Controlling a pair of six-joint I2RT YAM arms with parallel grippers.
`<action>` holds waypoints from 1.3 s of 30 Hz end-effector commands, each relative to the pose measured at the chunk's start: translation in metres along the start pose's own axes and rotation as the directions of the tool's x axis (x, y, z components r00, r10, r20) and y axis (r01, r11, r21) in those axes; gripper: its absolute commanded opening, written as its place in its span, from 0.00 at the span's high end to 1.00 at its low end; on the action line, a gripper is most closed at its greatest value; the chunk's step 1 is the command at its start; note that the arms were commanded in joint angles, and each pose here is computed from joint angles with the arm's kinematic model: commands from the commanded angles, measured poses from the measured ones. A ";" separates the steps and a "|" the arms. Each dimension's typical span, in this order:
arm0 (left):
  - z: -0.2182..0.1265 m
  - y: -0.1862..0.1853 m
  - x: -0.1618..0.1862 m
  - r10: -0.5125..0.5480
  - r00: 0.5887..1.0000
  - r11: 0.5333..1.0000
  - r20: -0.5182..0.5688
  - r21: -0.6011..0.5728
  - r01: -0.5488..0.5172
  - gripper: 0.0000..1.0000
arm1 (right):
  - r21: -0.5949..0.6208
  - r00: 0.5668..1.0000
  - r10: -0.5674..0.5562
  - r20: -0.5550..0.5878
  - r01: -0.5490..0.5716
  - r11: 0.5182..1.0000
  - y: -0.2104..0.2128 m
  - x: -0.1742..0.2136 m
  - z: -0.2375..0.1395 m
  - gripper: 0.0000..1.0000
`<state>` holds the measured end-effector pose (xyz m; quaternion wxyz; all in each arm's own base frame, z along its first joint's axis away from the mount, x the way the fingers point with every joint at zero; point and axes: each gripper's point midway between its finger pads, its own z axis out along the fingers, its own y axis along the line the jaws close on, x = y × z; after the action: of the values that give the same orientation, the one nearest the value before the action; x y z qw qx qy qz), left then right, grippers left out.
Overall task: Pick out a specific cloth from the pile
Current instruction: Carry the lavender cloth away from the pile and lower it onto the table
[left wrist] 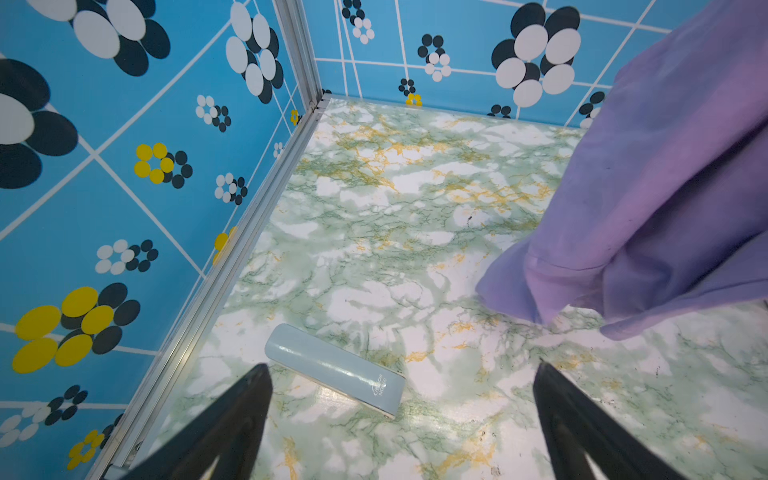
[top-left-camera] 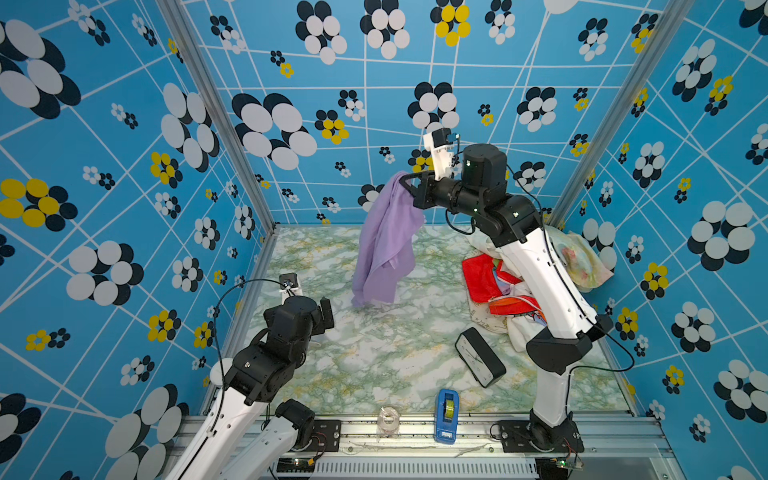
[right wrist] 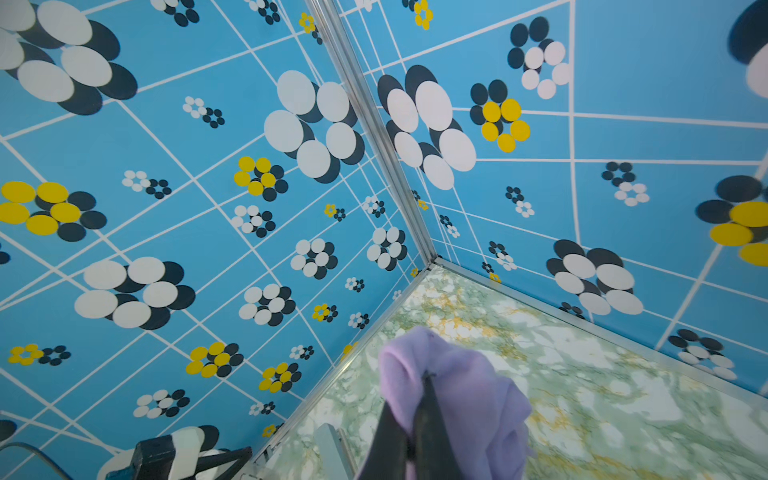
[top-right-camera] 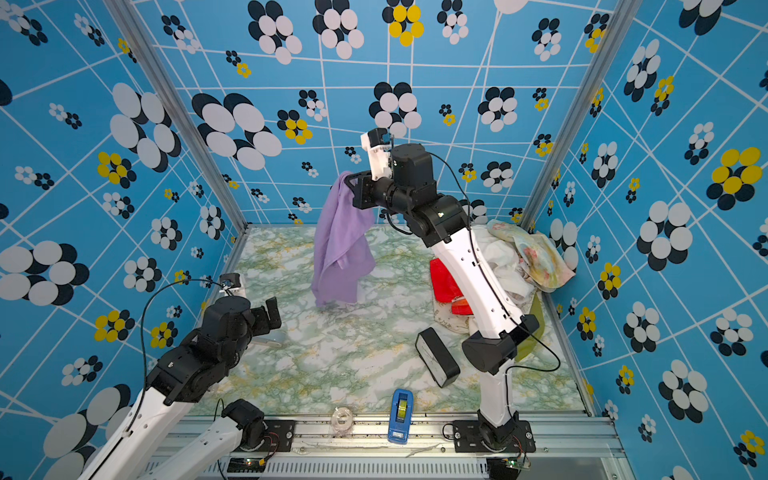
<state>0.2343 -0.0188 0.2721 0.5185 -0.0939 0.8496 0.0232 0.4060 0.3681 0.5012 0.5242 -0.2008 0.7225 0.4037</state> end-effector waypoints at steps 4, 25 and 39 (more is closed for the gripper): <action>-0.012 0.021 0.002 -0.012 0.999 0.998 0.049 -0.057 0.015 0.01 | -0.317 0.986 0.143 0.083 -0.110 0.942 0.064 -0.015 0.037 1.00; -0.015 0.031 0.011 -0.023 0.997 0.997 0.071 -0.078 0.028 0.01 | -0.565 0.924 0.383 0.017 -0.307 0.766 0.076 0.073 0.151 1.00; -0.014 0.034 0.016 -0.012 0.998 0.996 0.065 -0.087 0.017 0.00 | -0.413 0.905 0.417 -0.084 -0.413 0.812 0.018 0.175 0.217 1.00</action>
<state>0.2116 0.0065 0.2682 0.5452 -0.1211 0.8282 0.0465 0.4575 0.5765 0.3042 0.3523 -0.1438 0.6578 0.6501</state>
